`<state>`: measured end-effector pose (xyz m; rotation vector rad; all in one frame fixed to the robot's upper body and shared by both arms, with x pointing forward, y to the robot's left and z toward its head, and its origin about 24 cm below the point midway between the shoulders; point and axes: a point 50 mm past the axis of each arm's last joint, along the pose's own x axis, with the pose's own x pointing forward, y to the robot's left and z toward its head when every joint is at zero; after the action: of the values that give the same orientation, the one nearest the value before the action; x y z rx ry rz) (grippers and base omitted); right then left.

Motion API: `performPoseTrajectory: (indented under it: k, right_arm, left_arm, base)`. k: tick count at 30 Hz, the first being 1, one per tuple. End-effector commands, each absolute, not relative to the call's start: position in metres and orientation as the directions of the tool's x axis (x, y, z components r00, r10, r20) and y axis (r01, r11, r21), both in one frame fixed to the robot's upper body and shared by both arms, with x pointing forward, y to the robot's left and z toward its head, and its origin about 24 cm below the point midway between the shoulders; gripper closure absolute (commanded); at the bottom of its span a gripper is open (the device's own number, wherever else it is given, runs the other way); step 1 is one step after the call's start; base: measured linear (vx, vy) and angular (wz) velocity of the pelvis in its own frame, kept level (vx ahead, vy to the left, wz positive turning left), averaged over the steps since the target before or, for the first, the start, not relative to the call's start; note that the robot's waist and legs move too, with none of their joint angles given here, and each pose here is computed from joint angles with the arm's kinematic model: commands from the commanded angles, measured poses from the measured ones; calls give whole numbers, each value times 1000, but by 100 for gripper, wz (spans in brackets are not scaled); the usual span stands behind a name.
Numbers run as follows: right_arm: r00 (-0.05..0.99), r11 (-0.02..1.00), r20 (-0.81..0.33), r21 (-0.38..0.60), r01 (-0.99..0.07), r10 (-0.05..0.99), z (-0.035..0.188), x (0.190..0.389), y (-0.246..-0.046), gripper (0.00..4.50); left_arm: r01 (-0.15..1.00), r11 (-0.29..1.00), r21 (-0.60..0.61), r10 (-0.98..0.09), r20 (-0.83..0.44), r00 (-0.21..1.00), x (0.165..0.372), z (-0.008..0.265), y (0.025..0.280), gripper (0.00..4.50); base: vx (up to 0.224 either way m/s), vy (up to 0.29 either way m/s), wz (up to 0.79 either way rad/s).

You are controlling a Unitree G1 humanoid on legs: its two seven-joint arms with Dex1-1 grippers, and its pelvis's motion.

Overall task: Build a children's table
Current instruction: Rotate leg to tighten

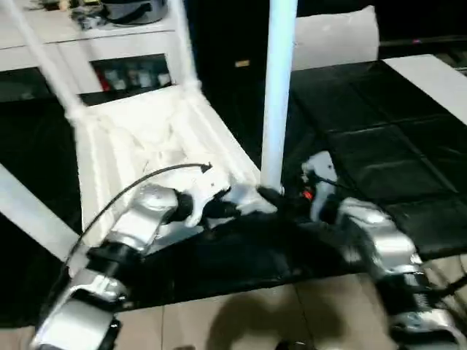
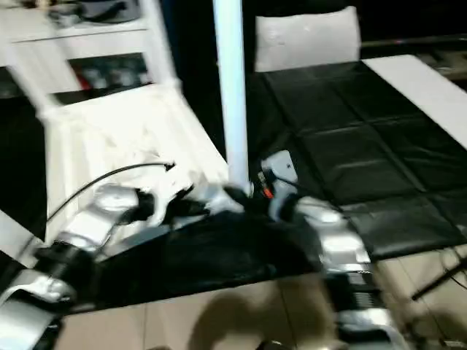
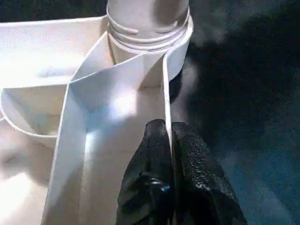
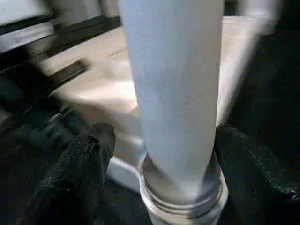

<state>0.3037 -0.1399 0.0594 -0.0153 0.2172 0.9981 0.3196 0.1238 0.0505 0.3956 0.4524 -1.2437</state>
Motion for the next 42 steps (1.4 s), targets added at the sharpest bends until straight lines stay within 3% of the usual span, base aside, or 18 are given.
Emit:
performPoseTrajectory:
  k: [1,4,10,12,13,16,19,23,28,35,40,42]
  right_arm:
    - [412,426,-153,69,-902,898,65,298,-126,92]
    - [268,285,-174,82,-955,948,68,290,-132,92]
    - [96,125,-199,141,-982,975,69,282,-135,108]
    - [70,101,-196,154,-983,978,69,281,-135,108]
    - [70,101,-196,154,-983,978,69,281,-135,136]
    - [3,41,-200,187,-982,980,69,278,-133,151]
    - [-17,23,-199,197,-980,980,69,277,-133,189]
    - [-35,8,-198,211,-977,980,69,275,-134,194]
    - [-53,-6,-191,237,-972,980,68,272,-133,234]
    - [0,31,-119,260,-965,993,69,267,-126,239]
    - [245,280,-173,217,-935,954,57,279,-114,239]
    - [419,454,-190,211,-866,888,51,291,-106,241]
  left_arm:
    - [988,140,65,-829,-537,153,313,56,114,450]
    - [999,-10,35,-821,-571,12,304,56,124,450]
    - [988,-154,-7,-784,-608,-127,296,57,134,450]
    - [984,-180,-14,-775,-614,-151,295,57,134,450]
    - [984,-180,-14,-775,-614,-151,295,57,134,450]
    - [973,-231,-29,-757,-622,-199,292,59,135,450]
    - [969,-246,-32,-752,-624,-211,292,59,135,450]
    - [966,-256,-30,-746,-630,-217,292,60,135,450]
    - [969,-246,-31,-749,-628,-210,293,60,137,450]
    - [983,-178,-40,-789,-591,-167,294,61,133,450]
    - [999,-1,-52,-838,-545,-29,306,62,120,450]
    - [995,92,-42,-839,-542,54,312,60,110,450]
  base:
    - [0,0,0]
    - [0,0,0]
    - [0,0,0]
    - [0,0,0]
    - [0,0,0]
    - [0,0,0]
    - [0,0,0]
    - [0,0,0]
    - [0,0,0]
    - [0,0,0]
    - [0,0,0]
    - [0,0,0]
